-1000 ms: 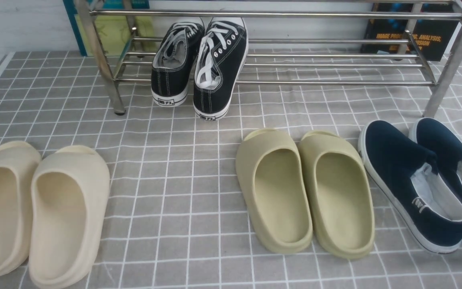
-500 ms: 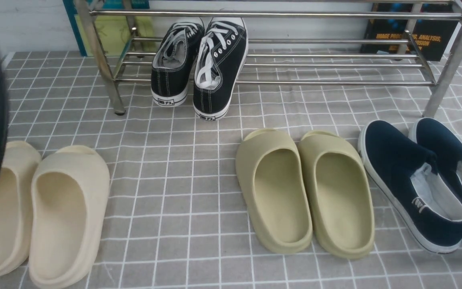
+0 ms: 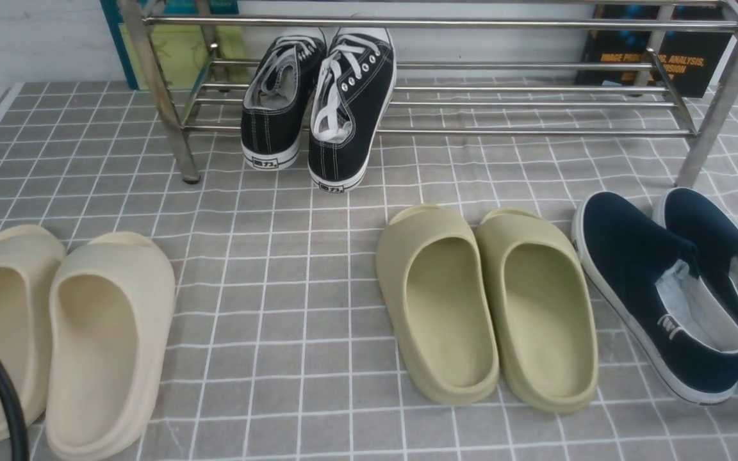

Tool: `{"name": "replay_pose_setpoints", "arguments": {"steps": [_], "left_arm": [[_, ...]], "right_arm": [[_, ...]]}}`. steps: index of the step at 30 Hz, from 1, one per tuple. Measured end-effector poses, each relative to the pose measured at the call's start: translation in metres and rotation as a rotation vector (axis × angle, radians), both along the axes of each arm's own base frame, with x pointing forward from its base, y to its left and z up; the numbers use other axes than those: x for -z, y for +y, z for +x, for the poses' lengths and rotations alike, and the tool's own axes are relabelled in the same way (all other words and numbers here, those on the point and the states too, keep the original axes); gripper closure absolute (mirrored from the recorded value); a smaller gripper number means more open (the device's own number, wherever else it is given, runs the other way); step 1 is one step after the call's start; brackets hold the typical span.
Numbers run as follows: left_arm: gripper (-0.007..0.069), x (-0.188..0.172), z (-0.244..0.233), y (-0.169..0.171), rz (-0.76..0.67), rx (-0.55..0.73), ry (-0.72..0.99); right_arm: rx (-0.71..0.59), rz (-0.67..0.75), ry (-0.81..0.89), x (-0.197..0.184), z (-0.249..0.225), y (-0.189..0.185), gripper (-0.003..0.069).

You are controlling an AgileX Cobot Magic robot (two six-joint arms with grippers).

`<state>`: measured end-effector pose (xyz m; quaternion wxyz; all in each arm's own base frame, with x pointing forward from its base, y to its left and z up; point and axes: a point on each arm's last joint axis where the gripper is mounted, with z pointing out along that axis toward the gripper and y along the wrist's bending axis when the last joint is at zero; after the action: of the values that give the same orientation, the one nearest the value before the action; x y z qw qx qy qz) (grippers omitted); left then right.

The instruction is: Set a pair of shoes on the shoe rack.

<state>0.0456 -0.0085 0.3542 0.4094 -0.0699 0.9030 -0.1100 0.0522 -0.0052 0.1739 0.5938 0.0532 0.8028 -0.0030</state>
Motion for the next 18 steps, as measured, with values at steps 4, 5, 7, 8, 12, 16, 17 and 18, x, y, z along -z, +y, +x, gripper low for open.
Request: {"name": "replay_pose_setpoints", "arguments": {"steps": [4,5,7,8,12,16,17,18], "left_arm": [[0.0638,0.003,0.001,0.001,0.021,0.003,0.003],[0.0638,0.005,0.001,0.001,0.024,0.004,-0.010],[0.0638,0.013,0.003,0.001,0.024,0.006,-0.049],[0.0638,0.017,0.004,0.001,0.019,0.007,-0.091],[0.0638,0.044,0.005,0.000,-0.011,0.008,-0.278],[0.0638,0.086,0.009,0.000,-0.031,-0.007,-0.456],[0.0638,0.094,0.010,0.001,-0.032,-0.019,-0.481],[0.0638,0.098,0.010,0.001,-0.032,-0.026,-0.486]], "right_arm": [[0.000,0.000,0.000,0.000,0.000,0.000,0.0419],[0.000,0.000,0.000,0.000,0.000,0.000,0.0419],[0.000,0.000,0.000,0.000,0.000,0.000,0.0419],[0.000,0.000,0.000,0.000,0.000,0.000,0.0419],[0.000,0.000,0.000,0.000,0.000,0.000,0.0419],[0.000,0.000,0.000,0.000,0.000,0.000,0.0419],[0.000,0.000,0.000,0.000,0.000,0.000,0.0419],[0.000,0.000,0.000,0.000,0.000,0.000,0.0419]]}}
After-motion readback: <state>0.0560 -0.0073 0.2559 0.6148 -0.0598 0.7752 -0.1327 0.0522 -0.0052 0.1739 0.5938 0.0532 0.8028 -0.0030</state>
